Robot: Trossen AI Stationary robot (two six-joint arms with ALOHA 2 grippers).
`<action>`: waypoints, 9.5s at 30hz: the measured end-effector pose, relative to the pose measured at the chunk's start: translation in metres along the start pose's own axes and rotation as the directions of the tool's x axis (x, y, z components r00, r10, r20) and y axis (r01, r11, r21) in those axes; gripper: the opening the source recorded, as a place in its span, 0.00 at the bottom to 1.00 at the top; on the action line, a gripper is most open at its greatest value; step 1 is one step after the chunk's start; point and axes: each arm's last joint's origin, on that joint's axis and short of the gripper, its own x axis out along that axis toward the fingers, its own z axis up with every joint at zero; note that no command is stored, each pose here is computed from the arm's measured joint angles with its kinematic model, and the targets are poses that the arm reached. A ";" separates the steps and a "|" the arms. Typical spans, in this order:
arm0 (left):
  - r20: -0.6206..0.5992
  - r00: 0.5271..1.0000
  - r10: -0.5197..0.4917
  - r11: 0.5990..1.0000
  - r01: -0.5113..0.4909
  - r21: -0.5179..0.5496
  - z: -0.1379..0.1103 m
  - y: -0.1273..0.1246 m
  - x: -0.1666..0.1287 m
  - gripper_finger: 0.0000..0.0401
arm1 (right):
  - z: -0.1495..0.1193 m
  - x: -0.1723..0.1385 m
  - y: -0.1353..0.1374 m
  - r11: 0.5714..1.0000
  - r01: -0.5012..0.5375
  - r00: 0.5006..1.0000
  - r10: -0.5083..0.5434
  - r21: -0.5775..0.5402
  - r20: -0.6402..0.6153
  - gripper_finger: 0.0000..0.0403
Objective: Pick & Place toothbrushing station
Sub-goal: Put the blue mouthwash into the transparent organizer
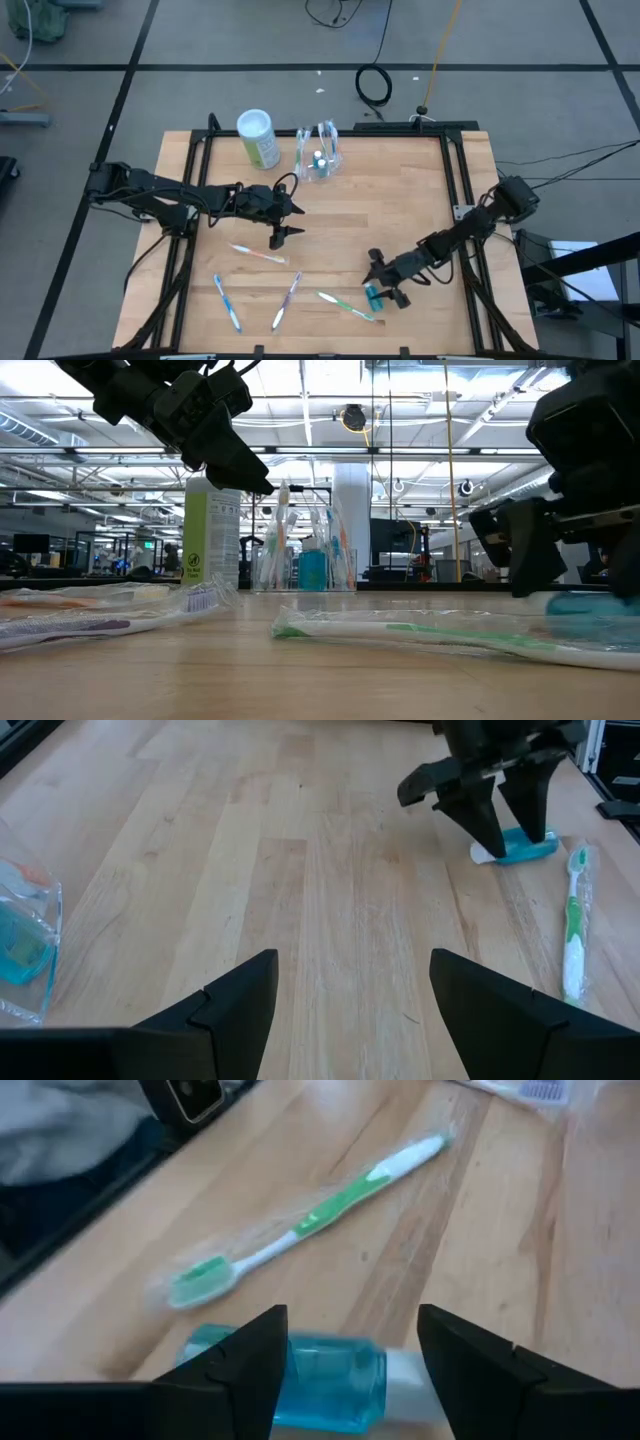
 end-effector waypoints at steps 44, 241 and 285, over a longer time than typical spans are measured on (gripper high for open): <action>0.005 1.000 -0.001 1.000 0.001 -0.004 0.000 0.000 0.000 0.66 | 0.005 -0.037 -0.060 0.547 0.433 0.877 -0.438 0.716 -0.196 0.65; -0.158 0.978 -0.133 0.900 0.052 -0.433 0.057 0.057 0.158 0.29 | 0.036 -0.062 -0.100 0.072 0.118 0.727 -0.685 -0.990 0.037 0.33; 0.079 0.935 0.345 0.891 -0.300 -0.341 0.100 0.148 0.021 0.25 | 0.022 -0.078 -0.128 0.521 0.847 0.511 -0.853 -0.110 -0.103 0.35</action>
